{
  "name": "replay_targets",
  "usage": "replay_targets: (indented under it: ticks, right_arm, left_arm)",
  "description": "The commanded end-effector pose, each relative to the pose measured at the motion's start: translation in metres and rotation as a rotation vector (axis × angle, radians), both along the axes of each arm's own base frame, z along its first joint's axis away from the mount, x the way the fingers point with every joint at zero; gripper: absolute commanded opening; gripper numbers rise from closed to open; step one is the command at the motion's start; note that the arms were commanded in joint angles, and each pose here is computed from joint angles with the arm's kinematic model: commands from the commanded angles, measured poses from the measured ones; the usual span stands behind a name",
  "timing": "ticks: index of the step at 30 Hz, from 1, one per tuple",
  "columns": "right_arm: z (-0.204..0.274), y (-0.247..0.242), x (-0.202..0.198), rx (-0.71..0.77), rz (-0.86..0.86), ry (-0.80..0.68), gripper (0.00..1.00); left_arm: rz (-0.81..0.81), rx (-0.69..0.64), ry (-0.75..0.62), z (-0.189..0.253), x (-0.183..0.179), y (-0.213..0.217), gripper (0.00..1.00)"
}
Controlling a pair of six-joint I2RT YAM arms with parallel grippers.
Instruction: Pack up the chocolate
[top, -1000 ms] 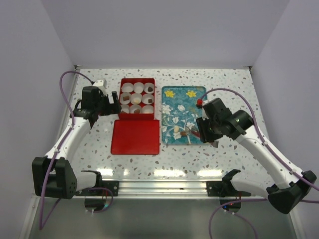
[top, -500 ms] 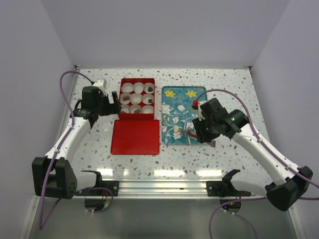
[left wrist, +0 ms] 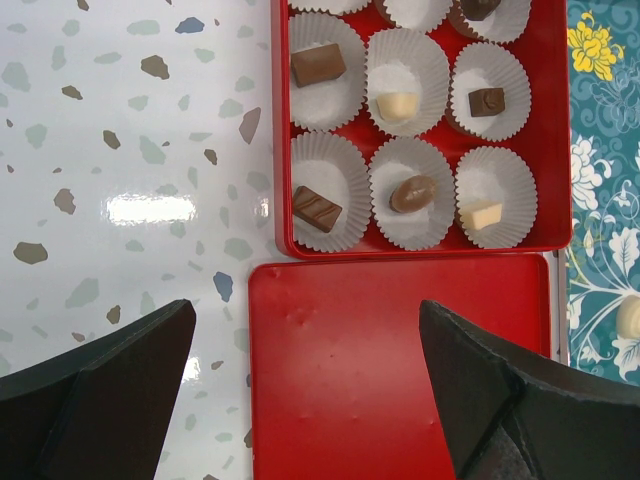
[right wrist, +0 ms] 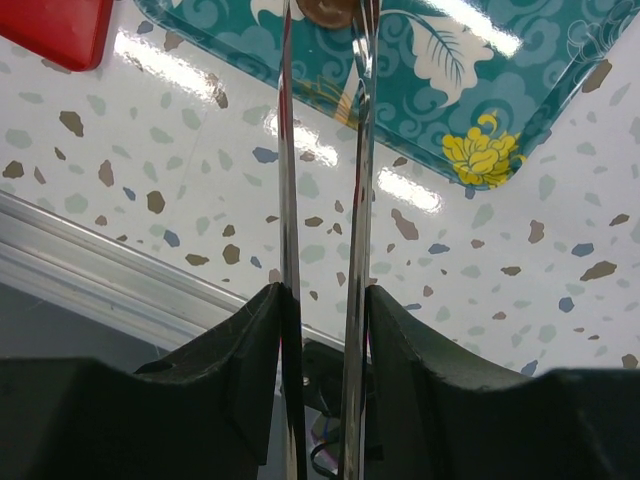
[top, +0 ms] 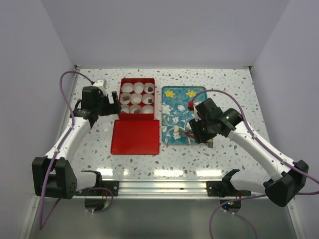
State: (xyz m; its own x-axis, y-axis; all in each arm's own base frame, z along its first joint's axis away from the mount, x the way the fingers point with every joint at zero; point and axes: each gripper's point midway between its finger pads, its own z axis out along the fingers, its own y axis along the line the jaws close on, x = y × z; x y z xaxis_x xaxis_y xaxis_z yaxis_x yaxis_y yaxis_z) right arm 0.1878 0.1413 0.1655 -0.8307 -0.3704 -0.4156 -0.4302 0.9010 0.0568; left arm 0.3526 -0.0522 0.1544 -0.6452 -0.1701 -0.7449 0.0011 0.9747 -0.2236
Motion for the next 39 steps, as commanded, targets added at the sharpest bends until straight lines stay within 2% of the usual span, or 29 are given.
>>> replay_targets:
  ticks: [1,14,28,39]
  right_arm:
    - [0.0,0.005,0.001,0.003,0.029,-0.004,0.42]
    - [0.009,-0.009,0.004,-0.077,-0.008,-0.048,0.42]
    - [0.013,0.002,0.006,-0.032,-0.015,-0.04,0.41]
    - [0.015,0.008,0.007,-0.008,-0.015,-0.034,0.27]
  left_arm:
    - [-0.006,0.005,-0.072,0.021,0.007,0.0,1.0]
    - [-0.006,0.006,-0.068,0.017,0.004,0.0,1.0]
    - [-0.006,0.007,-0.074,0.018,0.004,0.0,1.0]
    - [-0.008,0.011,-0.081,0.019,0.005,0.0,1.0]
